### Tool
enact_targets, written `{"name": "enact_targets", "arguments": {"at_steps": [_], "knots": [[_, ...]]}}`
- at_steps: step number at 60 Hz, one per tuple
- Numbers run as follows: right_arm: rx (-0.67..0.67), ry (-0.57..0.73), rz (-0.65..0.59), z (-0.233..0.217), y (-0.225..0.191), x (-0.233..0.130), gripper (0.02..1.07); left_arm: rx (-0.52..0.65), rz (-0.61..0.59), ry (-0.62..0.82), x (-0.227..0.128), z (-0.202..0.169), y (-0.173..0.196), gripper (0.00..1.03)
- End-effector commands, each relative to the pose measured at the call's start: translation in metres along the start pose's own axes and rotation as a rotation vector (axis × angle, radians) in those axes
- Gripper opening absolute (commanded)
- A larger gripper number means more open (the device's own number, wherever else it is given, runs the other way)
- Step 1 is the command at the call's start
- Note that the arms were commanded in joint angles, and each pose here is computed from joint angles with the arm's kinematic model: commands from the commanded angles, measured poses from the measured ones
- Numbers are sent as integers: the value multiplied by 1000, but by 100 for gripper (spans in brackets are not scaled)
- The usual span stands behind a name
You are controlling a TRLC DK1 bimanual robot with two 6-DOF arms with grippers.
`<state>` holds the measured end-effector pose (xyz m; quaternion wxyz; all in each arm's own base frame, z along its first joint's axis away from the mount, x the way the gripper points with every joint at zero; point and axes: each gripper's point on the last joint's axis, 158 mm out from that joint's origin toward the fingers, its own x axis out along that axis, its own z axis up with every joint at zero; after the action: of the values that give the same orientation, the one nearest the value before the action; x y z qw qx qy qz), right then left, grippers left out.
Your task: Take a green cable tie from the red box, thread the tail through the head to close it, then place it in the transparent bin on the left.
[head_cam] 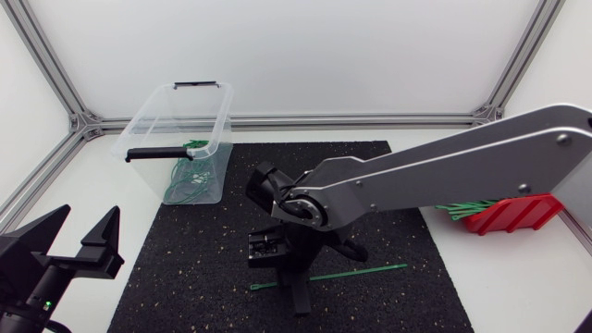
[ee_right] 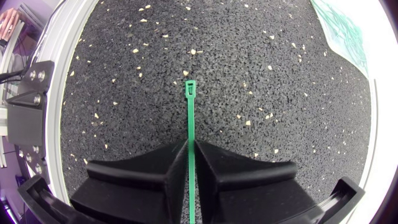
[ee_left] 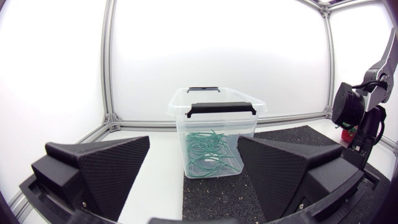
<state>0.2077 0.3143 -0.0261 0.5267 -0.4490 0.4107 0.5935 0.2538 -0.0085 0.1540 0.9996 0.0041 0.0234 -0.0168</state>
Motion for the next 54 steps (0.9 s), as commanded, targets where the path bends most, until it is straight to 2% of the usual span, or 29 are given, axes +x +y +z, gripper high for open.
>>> {"name": "enact_targets", "arguments": {"at_steps": [1, 29, 41, 54], "knots": [[-4, 5, 2, -2, 7, -7, 14, -5, -2, 76, 2, -28, 0, 99], [26, -53, -86, 10, -6, -39, 11, -5, -5, 75, 2, -28, -1, 99], [109, -114, -175, 18, -23, -66, 11, -37, -26, 63, 1, -25, -7, 99], [212, -185, -261, 22, -42, -96, 11, -109, -24, 19, -1, -1, -6, 99]]}}
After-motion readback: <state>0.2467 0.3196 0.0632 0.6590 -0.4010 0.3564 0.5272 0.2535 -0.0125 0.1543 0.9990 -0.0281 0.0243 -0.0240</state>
